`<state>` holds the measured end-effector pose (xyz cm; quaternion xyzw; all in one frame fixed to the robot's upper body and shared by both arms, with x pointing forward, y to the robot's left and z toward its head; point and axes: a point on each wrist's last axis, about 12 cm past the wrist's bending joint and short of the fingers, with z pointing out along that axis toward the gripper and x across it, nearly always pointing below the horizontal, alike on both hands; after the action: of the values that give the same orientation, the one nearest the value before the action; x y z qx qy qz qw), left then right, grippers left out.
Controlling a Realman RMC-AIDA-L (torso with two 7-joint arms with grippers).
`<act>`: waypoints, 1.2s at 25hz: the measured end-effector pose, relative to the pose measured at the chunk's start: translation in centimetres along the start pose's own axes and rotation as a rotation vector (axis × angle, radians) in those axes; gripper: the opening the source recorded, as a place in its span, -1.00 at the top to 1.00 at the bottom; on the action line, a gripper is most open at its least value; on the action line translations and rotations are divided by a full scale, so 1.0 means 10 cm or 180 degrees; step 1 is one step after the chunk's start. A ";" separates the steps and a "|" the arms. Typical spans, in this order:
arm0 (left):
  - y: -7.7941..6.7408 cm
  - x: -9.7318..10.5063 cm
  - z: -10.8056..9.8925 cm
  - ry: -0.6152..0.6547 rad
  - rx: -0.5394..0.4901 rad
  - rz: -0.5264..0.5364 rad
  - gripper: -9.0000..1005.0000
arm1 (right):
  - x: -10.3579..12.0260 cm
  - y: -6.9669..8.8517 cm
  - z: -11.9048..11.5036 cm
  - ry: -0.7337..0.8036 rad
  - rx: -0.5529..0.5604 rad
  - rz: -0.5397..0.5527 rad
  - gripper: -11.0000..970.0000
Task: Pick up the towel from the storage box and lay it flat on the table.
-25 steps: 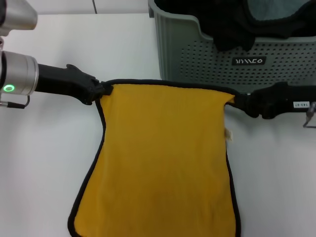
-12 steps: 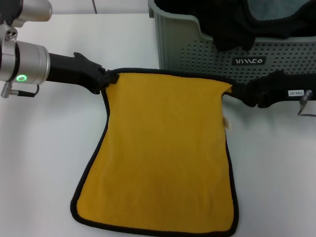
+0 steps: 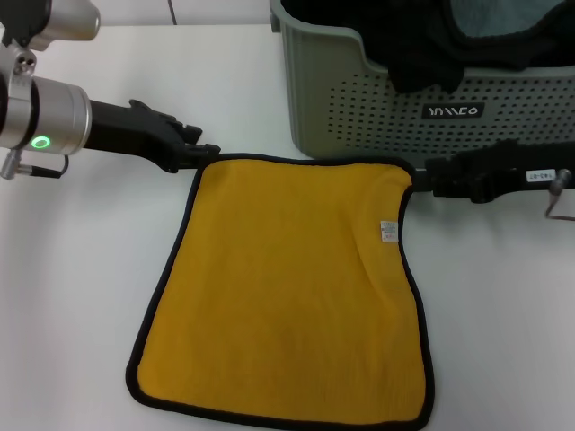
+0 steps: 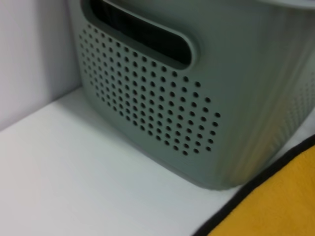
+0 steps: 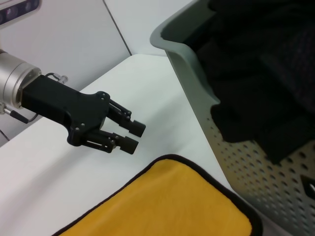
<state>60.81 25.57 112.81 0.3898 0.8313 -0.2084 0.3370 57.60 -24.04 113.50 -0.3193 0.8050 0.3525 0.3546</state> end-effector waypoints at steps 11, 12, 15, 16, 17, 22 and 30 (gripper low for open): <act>-0.10 -0.08 -0.20 -0.0400 -0.0073 0.0243 0.09 | 0.23 0.02 -0.33 -0.0098 0.0105 0.0154 -0.34; -0.15 -0.09 -0.21 -0.0454 -0.0008 0.0322 0.08 | 0.26 0.03 -0.36 -0.0097 0.0123 0.0168 -0.44; -0.25 -0.10 -0.19 -0.0530 0.0161 0.0443 0.08 | 0.36 0.03 -0.43 -0.0083 0.0170 0.0230 -0.52; -0.26 -0.11 -0.19 -0.0545 0.0195 0.0457 0.08 | 0.39 0.03 -0.45 -0.0077 0.0186 0.0250 -0.55; -0.28 -0.11 -0.19 -0.0551 0.0225 0.0466 0.08 | 0.42 0.02 -0.47 -0.0076 0.0198 0.0268 -0.58; -0.33 -0.11 -0.17 -0.0592 0.0301 0.0510 0.09 | 0.52 0.16 -0.68 -0.0280 -0.0164 -0.0152 -0.72; -0.80 0.28 -0.41 -0.1861 0.1161 0.0852 0.08 | 0.80 0.44 -0.51 -0.0924 -0.1055 -0.1262 -0.75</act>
<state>51.58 24.61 114.24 0.4727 0.5907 -0.4098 0.5096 48.16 -27.83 111.22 -0.4701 0.5993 0.4450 0.4711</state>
